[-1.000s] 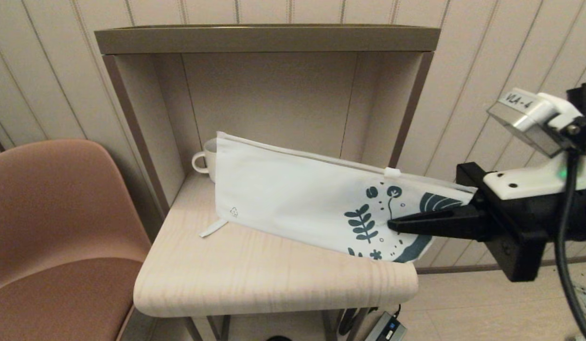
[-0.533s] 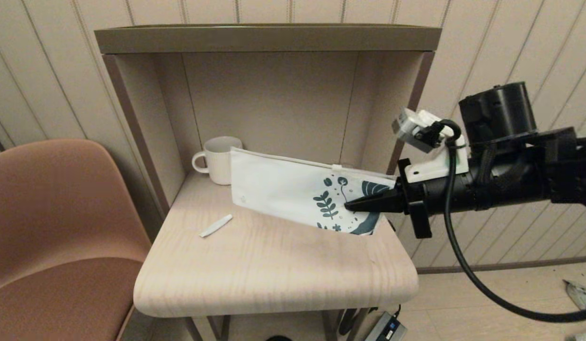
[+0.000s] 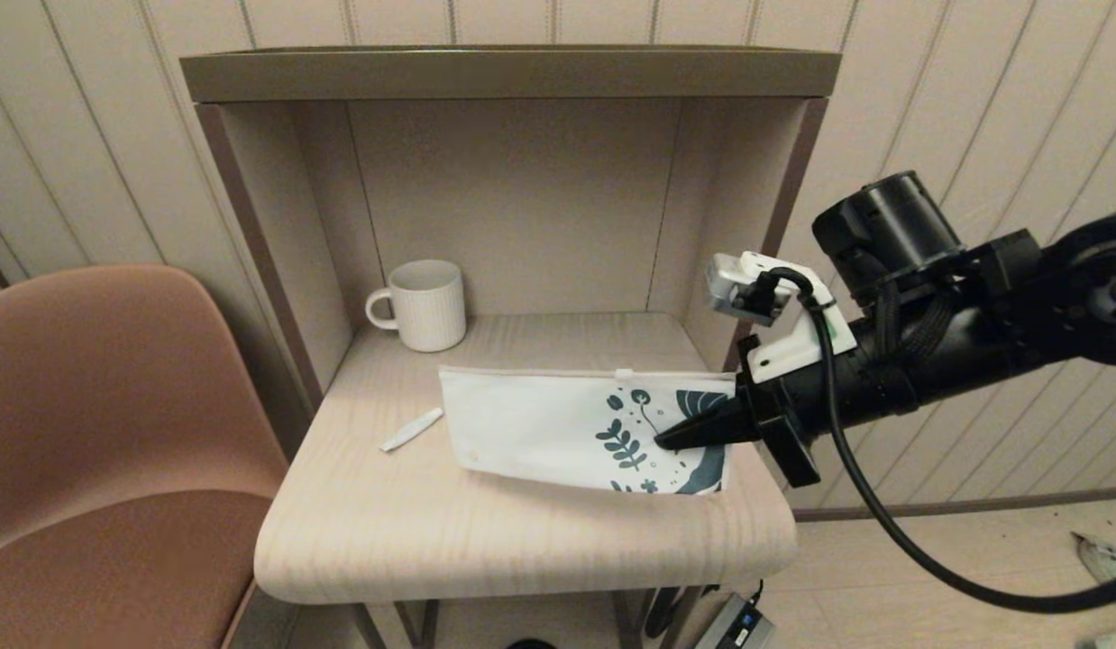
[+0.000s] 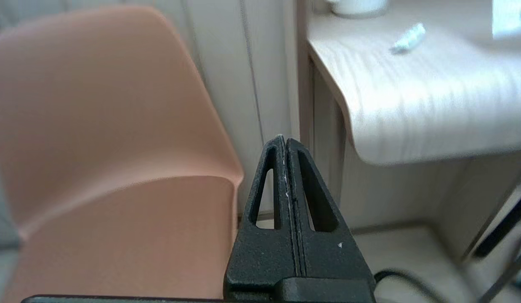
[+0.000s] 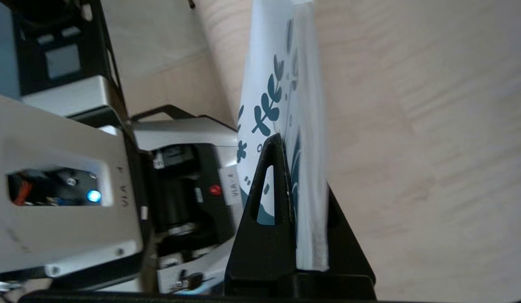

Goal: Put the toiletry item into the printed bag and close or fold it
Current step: Open the storage bag

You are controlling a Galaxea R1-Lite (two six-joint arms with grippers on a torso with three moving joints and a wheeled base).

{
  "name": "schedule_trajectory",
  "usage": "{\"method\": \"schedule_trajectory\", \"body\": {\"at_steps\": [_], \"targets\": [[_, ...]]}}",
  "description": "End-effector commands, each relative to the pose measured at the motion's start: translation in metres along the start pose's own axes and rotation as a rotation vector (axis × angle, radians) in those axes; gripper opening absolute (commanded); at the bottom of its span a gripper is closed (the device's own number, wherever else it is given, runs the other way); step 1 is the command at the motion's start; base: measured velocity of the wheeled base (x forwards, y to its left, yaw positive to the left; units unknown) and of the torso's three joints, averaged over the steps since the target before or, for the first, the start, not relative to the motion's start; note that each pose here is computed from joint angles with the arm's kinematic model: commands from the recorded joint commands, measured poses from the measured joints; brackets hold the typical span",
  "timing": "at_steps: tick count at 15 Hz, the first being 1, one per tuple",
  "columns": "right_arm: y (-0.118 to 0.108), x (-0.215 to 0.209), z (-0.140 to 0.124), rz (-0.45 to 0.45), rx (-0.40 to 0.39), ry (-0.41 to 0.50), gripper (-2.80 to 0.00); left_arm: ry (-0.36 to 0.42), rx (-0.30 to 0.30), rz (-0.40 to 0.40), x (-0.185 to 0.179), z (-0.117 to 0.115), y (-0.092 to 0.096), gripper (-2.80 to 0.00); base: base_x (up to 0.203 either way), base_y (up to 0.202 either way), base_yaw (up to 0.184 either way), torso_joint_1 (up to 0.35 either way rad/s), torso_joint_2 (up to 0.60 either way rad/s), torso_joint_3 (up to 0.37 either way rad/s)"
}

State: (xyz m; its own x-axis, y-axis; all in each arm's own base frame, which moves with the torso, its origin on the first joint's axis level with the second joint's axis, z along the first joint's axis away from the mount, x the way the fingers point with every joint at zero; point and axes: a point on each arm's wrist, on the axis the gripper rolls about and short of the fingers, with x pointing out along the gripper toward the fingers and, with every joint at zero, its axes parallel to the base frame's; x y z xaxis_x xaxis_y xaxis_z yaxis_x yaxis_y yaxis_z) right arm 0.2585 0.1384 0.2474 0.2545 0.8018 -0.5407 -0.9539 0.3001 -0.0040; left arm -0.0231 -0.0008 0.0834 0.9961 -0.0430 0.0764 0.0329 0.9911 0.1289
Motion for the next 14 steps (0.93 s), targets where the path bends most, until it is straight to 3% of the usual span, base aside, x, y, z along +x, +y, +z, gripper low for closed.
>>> {"method": "schedule_trajectory", "body": {"at_steps": [1, 4, 7, 9, 11, 14], "targets": [[0.002, -0.001, 0.003, -0.003, -0.038, -0.003, -2.8, 0.006, 0.032, -0.028, 0.001, 0.008, 0.0, -2.8, 0.0, 0.0, 0.0, 0.0, 0.0, 0.0], [0.01, -0.001, 0.01, 0.007, -0.071, -0.016, -2.8, 0.002, 0.01, -0.104, 0.016, 0.071, 0.007, -2.8, 0.0, 0.0, 0.0, 0.0, 0.0, 0.0], [0.024, -0.001, 0.019, 0.007, -0.113, -0.019, -2.8, 0.05, -0.046, -0.284, 0.07, 0.145, 0.015, -2.8, 0.0, 0.0, 0.0, 0.0, 0.0, 0.0], [0.028, 0.0, 0.022, 0.017, -0.125, -0.024, -2.8, 0.096, -0.086, -0.464, 0.127, 0.18, 0.017, -2.8, 0.0, 0.0, 0.0, 0.0, 0.0, 0.0], [0.031, 0.001, 0.024, 0.026, -0.134, -0.027, -2.8, 0.143, -0.126, -0.666, 0.19, 0.199, 0.01, -2.8, 0.0, 0.0, 0.0, 0.0, 0.0, 0.0], [0.03, 0.004, 0.023, 0.031, -0.137, -0.022, -2.8, 0.16, -0.162, -1.01, 0.265, 0.212, -0.032, -2.8, 0.0, 0.0, 0.0, 0.0, 0.0, 0.0]]}}
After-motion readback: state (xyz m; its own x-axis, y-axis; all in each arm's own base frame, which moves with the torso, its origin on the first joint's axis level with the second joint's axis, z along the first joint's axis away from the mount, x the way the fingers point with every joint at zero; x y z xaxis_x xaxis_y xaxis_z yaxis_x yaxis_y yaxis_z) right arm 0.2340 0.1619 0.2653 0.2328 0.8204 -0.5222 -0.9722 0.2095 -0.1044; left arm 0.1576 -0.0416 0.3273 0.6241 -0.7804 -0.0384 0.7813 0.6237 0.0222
